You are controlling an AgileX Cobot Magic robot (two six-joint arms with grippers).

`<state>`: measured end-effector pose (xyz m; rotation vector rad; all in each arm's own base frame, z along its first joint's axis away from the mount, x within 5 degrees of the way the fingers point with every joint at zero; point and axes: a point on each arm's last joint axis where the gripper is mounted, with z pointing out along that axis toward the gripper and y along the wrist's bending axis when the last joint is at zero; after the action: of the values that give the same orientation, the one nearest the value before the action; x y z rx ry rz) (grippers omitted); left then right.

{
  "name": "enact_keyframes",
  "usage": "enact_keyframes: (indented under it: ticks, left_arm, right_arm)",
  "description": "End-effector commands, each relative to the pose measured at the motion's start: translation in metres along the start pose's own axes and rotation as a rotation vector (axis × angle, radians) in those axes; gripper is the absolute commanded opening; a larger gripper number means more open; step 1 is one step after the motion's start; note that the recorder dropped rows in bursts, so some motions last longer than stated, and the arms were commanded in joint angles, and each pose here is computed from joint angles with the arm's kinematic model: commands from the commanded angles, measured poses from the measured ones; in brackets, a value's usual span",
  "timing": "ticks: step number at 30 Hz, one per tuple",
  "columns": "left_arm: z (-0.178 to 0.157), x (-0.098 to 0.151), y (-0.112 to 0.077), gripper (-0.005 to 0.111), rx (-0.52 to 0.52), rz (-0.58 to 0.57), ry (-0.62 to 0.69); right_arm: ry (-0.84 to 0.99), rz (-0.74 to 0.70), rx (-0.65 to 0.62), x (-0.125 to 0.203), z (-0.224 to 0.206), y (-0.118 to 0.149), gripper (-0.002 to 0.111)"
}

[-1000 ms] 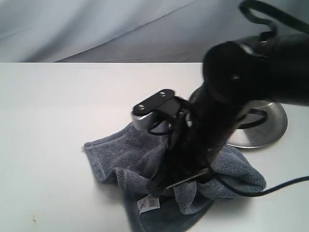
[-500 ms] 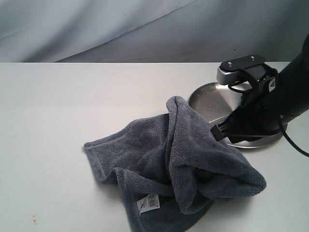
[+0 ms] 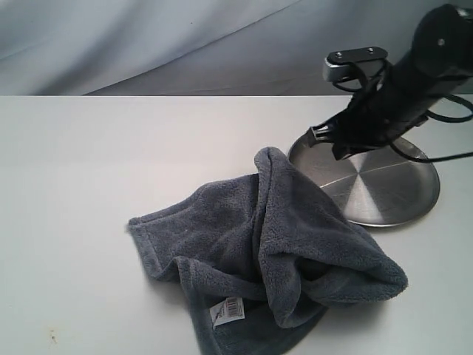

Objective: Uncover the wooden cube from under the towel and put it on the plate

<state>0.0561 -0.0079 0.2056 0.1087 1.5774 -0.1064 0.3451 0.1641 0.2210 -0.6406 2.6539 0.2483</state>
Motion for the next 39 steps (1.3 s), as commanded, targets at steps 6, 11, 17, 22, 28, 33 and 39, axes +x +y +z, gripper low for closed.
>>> enact_keyframes:
  ticks: [6, 11, 17, 22, 28, 33, 39]
  left_arm:
    - [0.0, 0.0, 0.0, 0.0, -0.003, -0.005, -0.013]
    - [0.0, 0.0, 0.0, 0.0, -0.003, -0.005, -0.013]
    - [0.0, 0.0, 0.0, 0.0, -0.003, -0.005, -0.013]
    - [0.0, 0.0, 0.0, 0.0, -0.003, -0.005, -0.013]
    - [0.0, 0.0, 0.0, 0.0, -0.003, -0.005, -0.013]
    - [0.0, 0.0, 0.0, 0.0, -0.003, -0.005, -0.013]
    - [0.0, 0.0, 0.0, 0.0, -0.003, -0.005, -0.013]
  right_arm:
    - [0.093, -0.103, -0.123, -0.049, 0.034, 0.043, 0.0]
    - [0.052, -0.202, -0.158, -0.051, 0.034, 0.089, 0.0]
    - [0.12, -0.324, -0.217, -0.032, 0.032, 0.147, 0.0]
    - [0.218, -0.421, -0.248, -0.011, 0.028, 0.182, 0.0]
    - [0.375, -0.514, -0.262, 0.022, 0.018, 0.202, 0.0]
    - [0.339, -0.532, -0.271, 0.051, -0.005, 0.201, 0.0]
    - [0.31, -0.502, -0.245, 0.095, -0.025, 0.171, 0.0]
